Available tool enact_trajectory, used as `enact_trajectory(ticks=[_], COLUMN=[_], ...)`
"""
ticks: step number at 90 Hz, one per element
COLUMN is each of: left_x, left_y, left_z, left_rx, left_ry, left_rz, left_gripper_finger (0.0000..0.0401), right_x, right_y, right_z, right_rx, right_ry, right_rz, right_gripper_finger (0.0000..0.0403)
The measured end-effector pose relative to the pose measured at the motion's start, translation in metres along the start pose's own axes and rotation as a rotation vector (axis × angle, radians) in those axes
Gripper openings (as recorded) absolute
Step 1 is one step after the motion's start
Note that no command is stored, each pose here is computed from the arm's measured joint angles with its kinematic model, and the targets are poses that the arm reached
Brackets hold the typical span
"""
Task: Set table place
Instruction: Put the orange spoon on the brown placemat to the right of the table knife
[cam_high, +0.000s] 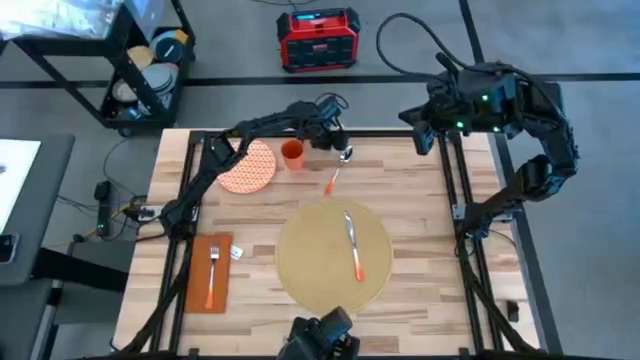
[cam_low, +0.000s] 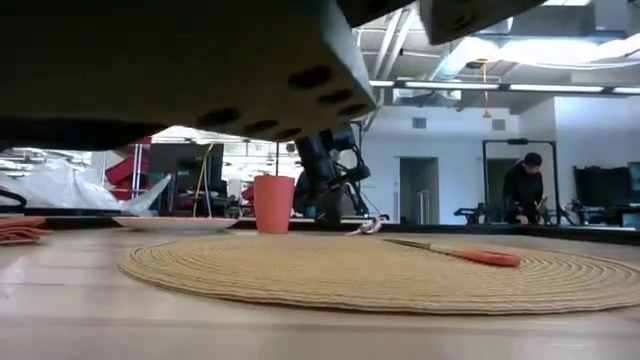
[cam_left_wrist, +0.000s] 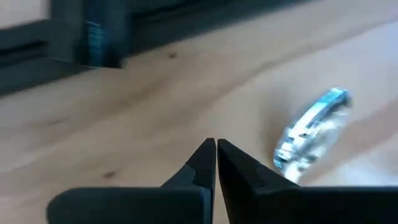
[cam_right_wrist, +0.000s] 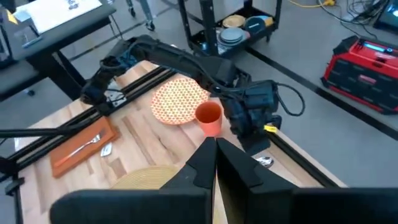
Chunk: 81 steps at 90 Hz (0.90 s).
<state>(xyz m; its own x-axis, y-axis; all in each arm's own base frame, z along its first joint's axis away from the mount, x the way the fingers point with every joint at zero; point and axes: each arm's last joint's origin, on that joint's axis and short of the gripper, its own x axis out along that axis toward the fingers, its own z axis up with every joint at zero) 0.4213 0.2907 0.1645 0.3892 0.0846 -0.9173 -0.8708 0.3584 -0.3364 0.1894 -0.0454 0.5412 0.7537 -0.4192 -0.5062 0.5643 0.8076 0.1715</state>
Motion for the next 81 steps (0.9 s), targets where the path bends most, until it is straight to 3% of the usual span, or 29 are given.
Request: enact_trajectory(ticks=[21,33,46,57,68,81], left_x=[-0.003,-0.039,-0.119,-0.214,-0.294,-0.355], left_y=[-0.001,-0.012,-0.029,-0.034,-0.019,0.002], left_z=[0.000,0.005,0.005,-0.014,-0.047,-0.085], left_rx=[0.131,0.122,0.261,0.449,0.557,0.602], left_ry=[0.016,-0.020,-0.085,-0.211,-0.313,-0.375], left_rz=[-0.040,-0.129,-0.264,-0.302,-0.216,-0.130], left_gripper_finger=[0.0000,0.0000,0.0000,0.0000,0.0000,0.0000], right_x=[0.002,0.004,0.009,0.032,0.073,0.143], right_y=[-0.004,-0.016,-0.038,-0.052,-0.057,-0.059], right_z=[0.001,0.004,-0.002,-0.007,-0.017,-0.049], right_rx=[-0.015,-0.028,-0.019,0.016,0.032,0.040], right_ry=[-0.004,-0.029,0.047,0.118,0.198,0.345], right_rz=[-0.048,-0.184,-0.420,-0.528,-0.565,-0.616], right_gripper_finger=[0.0000,0.0000,0.0004,0.0030,0.0070,0.0111])
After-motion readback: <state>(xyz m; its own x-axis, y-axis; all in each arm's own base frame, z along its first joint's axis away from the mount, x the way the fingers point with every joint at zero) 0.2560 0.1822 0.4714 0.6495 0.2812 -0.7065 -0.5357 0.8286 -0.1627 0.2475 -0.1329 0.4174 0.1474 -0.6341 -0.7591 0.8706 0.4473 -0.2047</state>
